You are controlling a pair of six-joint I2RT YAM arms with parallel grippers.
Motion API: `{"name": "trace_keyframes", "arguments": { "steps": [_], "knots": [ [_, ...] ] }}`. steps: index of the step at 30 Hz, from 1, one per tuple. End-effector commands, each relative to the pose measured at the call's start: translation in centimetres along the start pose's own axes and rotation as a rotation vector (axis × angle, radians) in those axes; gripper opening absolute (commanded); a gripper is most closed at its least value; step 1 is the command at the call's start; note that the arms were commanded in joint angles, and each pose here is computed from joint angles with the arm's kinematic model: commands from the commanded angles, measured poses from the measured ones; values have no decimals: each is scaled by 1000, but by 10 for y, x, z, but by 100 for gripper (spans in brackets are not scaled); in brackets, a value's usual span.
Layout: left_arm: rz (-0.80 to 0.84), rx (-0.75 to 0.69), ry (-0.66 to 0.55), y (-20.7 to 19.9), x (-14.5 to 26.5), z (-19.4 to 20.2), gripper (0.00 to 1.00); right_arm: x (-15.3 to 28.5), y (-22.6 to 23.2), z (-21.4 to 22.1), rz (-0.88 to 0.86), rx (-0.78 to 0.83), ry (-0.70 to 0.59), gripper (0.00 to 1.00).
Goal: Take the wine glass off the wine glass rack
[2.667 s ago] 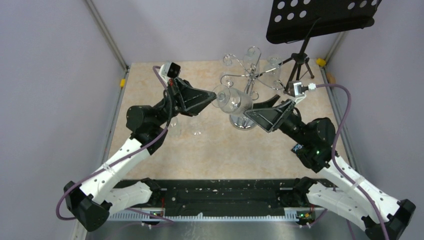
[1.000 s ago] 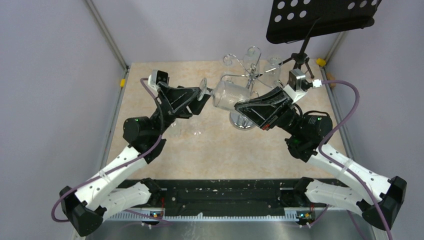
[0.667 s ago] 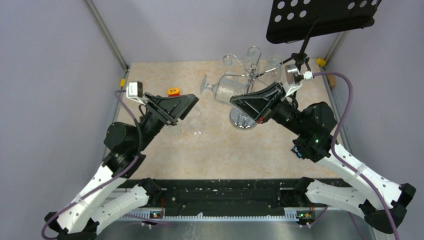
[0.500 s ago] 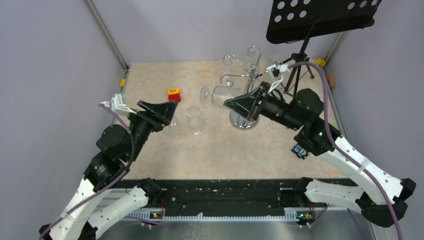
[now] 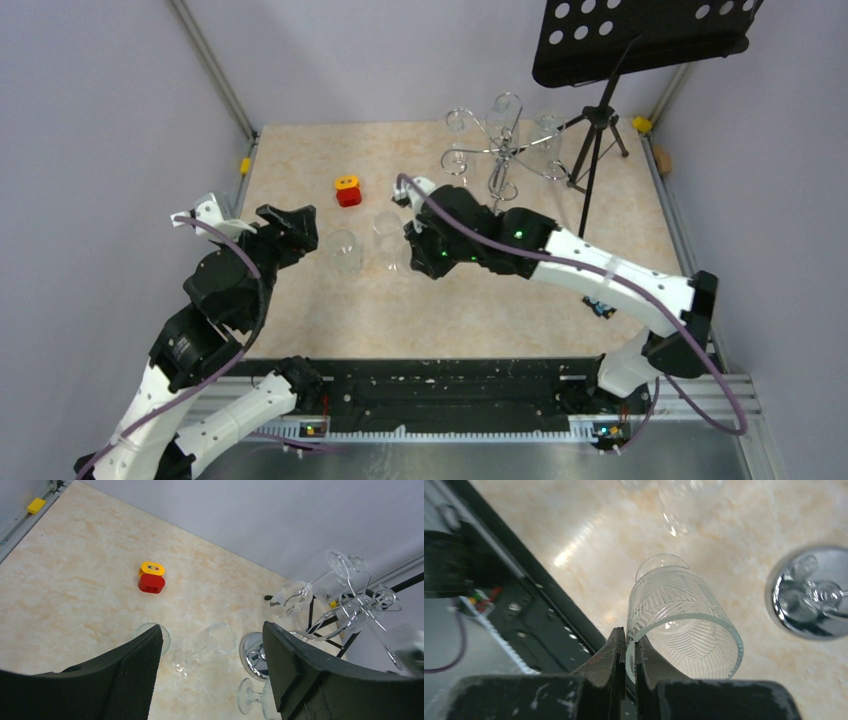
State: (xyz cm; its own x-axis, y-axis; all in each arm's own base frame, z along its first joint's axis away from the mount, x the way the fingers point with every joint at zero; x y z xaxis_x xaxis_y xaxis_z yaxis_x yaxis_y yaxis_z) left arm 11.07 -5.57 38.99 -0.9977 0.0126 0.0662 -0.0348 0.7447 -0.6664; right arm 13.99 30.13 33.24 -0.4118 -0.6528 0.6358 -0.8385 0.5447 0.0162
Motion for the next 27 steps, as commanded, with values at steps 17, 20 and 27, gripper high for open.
{"name": "trace_keyframes", "arguments": {
  "steps": [17, 20, 27],
  "knots": [
    [-10, -57, -22, 0, -5, -1, 79, -115, -36, 40, 217, 201, 283, 0],
    [-9, -54, -26, 0, -4, -2, 79, -122, -43, 40, 211, 177, 283, 0],
    [-7, -53, -27, 1, -3, -1, 79, -132, -55, 43, 234, 157, 290, 2]
  ]
}}
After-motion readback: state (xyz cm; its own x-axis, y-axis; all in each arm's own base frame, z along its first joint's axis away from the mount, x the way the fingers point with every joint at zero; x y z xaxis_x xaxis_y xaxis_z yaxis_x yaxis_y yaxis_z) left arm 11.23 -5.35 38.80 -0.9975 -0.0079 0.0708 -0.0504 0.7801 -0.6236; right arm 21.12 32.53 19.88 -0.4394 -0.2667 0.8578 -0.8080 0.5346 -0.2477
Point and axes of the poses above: each gripper's point midway between its finger pads, its own x axis back along the fingers, its own y axis along the line the jaws close on, z = x × y, the point moved 10 cm from there along x, back along the fingers, and after that the axes turned 11 degrees about x, right-handed, at the moved point
